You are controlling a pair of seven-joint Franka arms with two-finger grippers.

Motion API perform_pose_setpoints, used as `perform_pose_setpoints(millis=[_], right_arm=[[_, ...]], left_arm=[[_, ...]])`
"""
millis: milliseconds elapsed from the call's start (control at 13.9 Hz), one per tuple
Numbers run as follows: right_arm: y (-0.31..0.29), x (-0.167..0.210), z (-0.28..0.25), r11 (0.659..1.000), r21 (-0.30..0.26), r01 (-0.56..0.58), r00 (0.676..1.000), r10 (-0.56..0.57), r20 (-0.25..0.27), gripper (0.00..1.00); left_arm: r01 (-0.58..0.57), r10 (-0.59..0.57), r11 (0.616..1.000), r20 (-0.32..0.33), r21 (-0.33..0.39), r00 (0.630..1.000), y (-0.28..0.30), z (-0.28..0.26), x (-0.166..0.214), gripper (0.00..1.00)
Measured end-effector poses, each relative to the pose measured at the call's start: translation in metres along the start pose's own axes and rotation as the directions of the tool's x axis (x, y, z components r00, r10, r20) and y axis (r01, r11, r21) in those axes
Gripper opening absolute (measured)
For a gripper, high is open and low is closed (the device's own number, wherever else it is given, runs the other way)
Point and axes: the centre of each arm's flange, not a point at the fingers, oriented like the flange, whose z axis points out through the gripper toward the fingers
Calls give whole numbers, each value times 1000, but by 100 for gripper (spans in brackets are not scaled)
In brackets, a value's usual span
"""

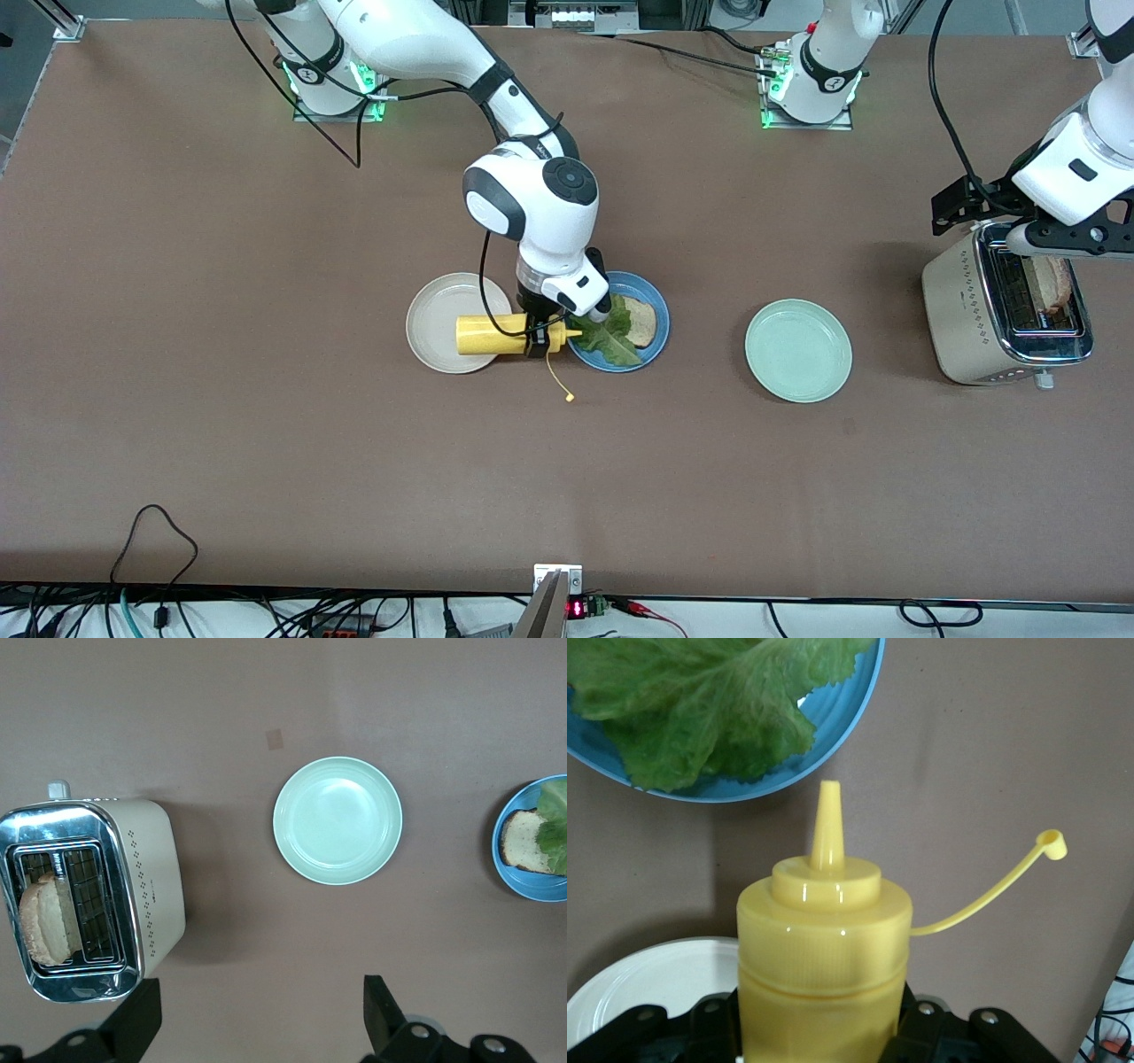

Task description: Make sandwich in blue plate with both arms

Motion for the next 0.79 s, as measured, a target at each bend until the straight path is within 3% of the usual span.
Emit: perform_pose_setpoints(millis=[360,577,793], right_arm=[[0,-1,1,1000,2,-3,1000,3,10,54],[16,-22,-4,999,6,-47,999,47,15,54],[57,-78,-31,992,70,-101,989,108,-100,54]], left_arm=[[0,0,1000,0,0,1000,0,0,0,100],[0,0,1000,0,0,1000,0,0,0,100],[0,0,1000,1,0,1000,0,0,0,100]])
